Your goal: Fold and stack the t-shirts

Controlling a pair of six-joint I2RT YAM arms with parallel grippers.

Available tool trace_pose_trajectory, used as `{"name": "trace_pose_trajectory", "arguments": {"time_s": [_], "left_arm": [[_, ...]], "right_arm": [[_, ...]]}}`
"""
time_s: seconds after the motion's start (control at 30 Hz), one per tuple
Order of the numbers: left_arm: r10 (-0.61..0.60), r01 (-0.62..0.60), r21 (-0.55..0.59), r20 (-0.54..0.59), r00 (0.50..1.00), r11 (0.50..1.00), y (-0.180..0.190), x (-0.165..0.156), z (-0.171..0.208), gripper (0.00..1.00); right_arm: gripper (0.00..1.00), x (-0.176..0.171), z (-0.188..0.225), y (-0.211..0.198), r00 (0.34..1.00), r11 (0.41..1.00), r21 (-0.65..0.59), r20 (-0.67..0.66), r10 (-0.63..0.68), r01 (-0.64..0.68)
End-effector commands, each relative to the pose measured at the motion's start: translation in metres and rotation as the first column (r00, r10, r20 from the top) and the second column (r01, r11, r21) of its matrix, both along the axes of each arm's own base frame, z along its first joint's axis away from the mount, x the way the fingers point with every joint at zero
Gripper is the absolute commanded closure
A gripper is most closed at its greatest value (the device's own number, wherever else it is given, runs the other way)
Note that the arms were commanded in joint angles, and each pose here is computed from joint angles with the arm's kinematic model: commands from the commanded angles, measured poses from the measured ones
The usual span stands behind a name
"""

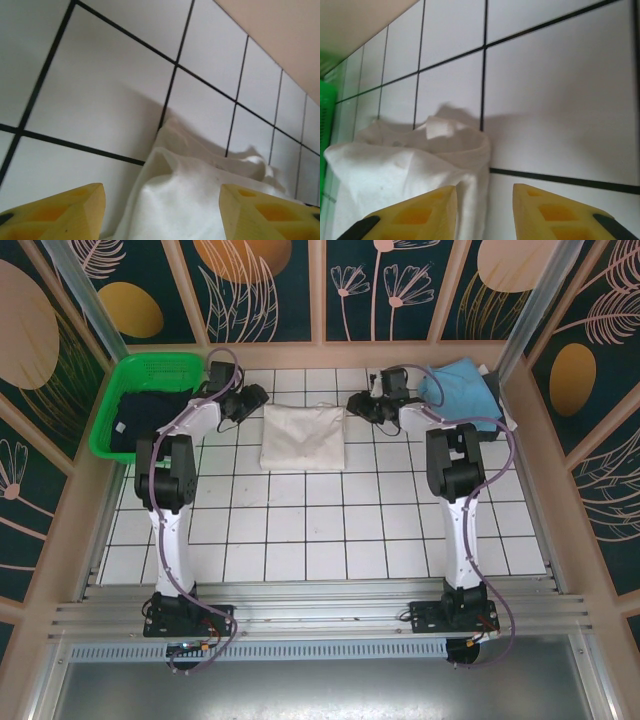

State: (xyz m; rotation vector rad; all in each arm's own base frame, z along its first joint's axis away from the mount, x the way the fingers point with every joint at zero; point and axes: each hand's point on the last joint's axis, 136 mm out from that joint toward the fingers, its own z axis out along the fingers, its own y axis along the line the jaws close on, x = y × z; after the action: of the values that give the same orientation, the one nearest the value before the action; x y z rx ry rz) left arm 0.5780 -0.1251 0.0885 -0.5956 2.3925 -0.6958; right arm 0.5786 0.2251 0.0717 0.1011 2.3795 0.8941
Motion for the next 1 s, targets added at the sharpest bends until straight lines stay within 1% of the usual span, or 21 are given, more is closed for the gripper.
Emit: {"name": "trace_pose_trajectory", "arguments": {"time_s": [0.0,0.1,0.2,0.23,0.33,0.47,0.5,0.57,0.63,0.77,0.87,0.97], "left_arm": [[-0.059,0.057,0.052,0.027,0.998,0.997,-0.010,-0.022,0.013,0.38],[-0.157,0.154,0.053,0.066,0.985,0.987,-0.044,-0.027,0.016,0.38],[-0.201,0.200,0.039,0.022,0.979,0.979,-0.059,-0.016,-0.003,0.49],[-0.203,0.202,0.042,0.005,0.979,0.978,-0.060,-0.011,-0.011,0.49],[-0.175,0.177,0.088,-0.034,0.984,0.980,-0.052,0.002,-0.032,0.50],[-0.160,0.166,0.085,-0.071,0.984,0.982,-0.045,0.015,-0.055,0.51],[-0.156,0.163,0.083,-0.077,0.985,0.983,-0.044,0.017,-0.060,0.51],[-0.162,0.167,0.067,-0.078,0.984,0.984,-0.044,0.024,-0.067,0.47],[-0.163,0.169,0.066,-0.077,0.984,0.984,-0.045,0.030,-0.069,0.47],[-0.206,0.206,0.010,-0.029,0.978,0.978,-0.059,0.039,-0.062,0.47],[-0.277,0.278,-0.025,0.027,0.960,0.960,-0.083,0.042,-0.054,0.44],[-0.375,0.378,-0.054,0.060,0.925,0.924,-0.118,0.039,-0.051,0.42]], "right_arm": [[0.65,-0.018,0.059,0.018,0.988,0.998,-0.062,0.150,0.033,-0.024],[0.63,-0.036,0.052,0.048,0.980,0.995,-0.061,0.174,0.094,-0.085],[0.68,-0.035,0.029,0.070,0.982,0.989,-0.051,0.128,0.141,-0.136],[0.69,-0.032,0.020,0.072,0.983,0.989,-0.049,0.109,0.146,-0.141],[0.71,-0.019,-0.002,0.071,0.989,0.990,-0.068,0.076,0.130,-0.125],[0.72,-0.006,-0.027,0.058,0.995,0.991,-0.087,0.019,0.101,-0.099],[0.73,-0.005,-0.032,0.054,0.996,0.991,-0.096,0.006,0.090,-0.089],[0.73,-0.009,-0.040,0.048,0.996,0.990,-0.111,-0.019,0.083,-0.084],[0.73,-0.015,-0.046,0.045,0.996,0.989,-0.128,-0.045,0.075,-0.080],[0.76,-0.051,-0.055,0.041,0.991,0.981,-0.169,-0.114,0.073,-0.091],[0.78,-0.098,-0.052,0.050,0.987,0.983,-0.142,-0.124,0.103,-0.120],[0.79,-0.156,-0.052,0.057,0.981,0.975,-0.172,-0.155,0.116,-0.143]]}}
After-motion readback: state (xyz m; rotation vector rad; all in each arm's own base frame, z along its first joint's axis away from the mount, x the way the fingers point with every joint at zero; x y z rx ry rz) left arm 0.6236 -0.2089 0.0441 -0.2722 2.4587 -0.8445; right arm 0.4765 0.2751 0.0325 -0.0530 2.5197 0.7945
